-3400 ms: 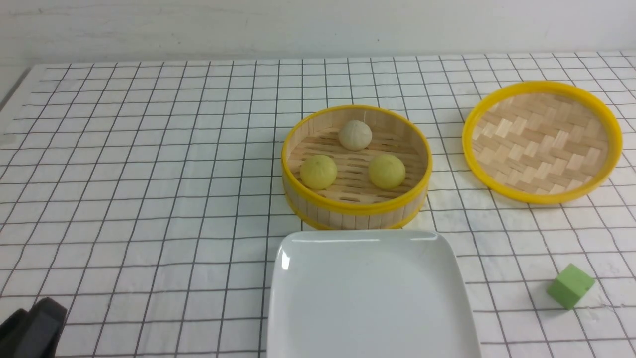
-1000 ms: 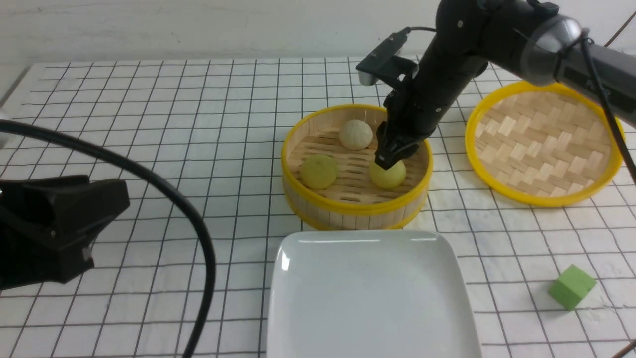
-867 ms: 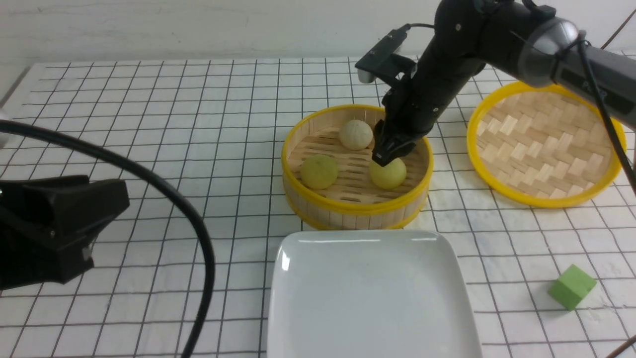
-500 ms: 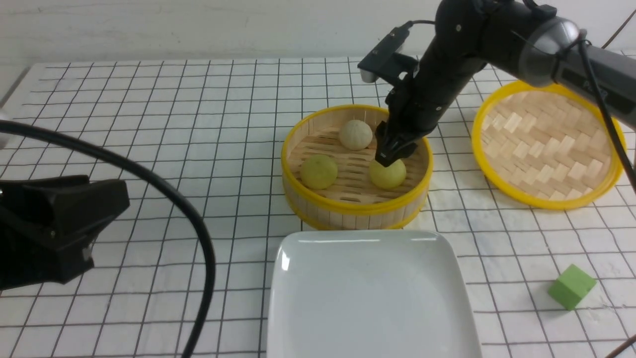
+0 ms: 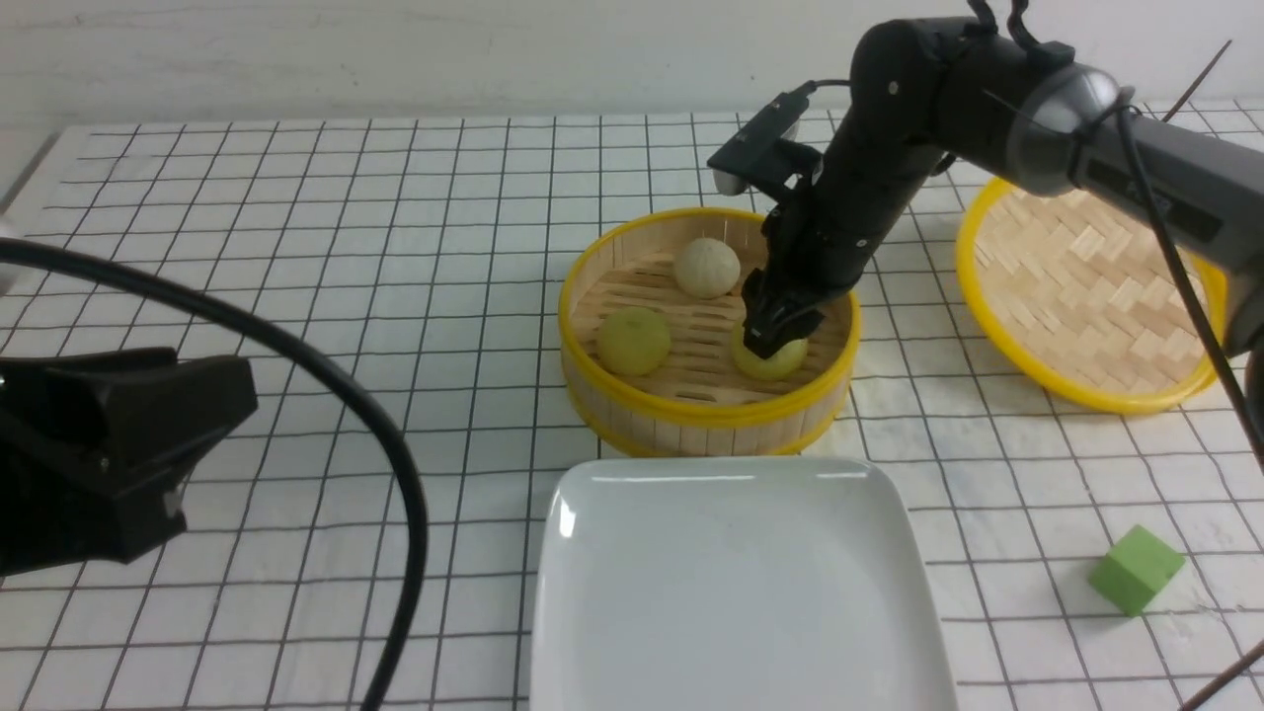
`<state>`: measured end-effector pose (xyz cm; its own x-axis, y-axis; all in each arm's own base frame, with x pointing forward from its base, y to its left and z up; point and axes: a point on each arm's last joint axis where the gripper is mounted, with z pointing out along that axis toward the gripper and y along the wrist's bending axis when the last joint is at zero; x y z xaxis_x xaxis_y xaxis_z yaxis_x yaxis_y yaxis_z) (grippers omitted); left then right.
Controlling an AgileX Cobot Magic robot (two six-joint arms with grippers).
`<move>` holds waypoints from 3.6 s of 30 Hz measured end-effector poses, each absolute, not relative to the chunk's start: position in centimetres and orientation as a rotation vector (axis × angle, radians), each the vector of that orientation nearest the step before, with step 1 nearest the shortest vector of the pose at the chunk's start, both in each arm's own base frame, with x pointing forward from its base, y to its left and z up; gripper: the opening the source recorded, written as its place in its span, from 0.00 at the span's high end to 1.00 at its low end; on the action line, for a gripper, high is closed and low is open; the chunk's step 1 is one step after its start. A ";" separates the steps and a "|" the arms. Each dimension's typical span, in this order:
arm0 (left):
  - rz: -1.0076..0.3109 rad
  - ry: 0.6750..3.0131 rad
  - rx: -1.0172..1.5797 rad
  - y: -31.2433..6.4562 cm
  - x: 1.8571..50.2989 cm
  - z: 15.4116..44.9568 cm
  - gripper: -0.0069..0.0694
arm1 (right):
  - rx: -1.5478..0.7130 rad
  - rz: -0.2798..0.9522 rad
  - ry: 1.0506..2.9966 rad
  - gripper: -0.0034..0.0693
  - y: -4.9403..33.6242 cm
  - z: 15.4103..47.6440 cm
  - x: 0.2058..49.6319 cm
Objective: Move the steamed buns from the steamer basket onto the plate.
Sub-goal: Use the right arm to grab the steamed stuffed bun that is closest to it, then use the right arm to put the steamed stuffed bun into the plate, then use the right arm to grab the steamed stuffed bun that is closest to it
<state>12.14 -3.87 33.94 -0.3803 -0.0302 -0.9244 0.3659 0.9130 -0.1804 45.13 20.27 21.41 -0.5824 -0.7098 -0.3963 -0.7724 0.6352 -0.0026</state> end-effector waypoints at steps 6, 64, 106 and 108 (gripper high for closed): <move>-0.427 1.919 0.243 -3.9 12.2 34.0 0.46 | -1.182 0.241 2.500 0.79 20.3 21.4 45.1; -0.409 1.915 0.214 -3.7 13.0 33.9 0.46 | -1.002 0.372 2.572 0.92 17.8 20.3 29.4; -0.404 1.929 0.231 -3.7 12.9 33.7 0.46 | -0.748 0.334 2.151 0.36 18.3 39.1 34.3; -0.407 1.934 0.234 -3.7 12.9 33.7 0.46 | -0.752 0.323 2.203 0.37 18.6 38.0 36.0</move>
<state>12.87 -3.72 33.70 -0.3875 -0.0260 -0.9215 0.3479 0.9216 -0.1723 36.05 18.60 37.96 -0.5281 -0.4134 -0.7418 -0.6087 0.7933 -0.0087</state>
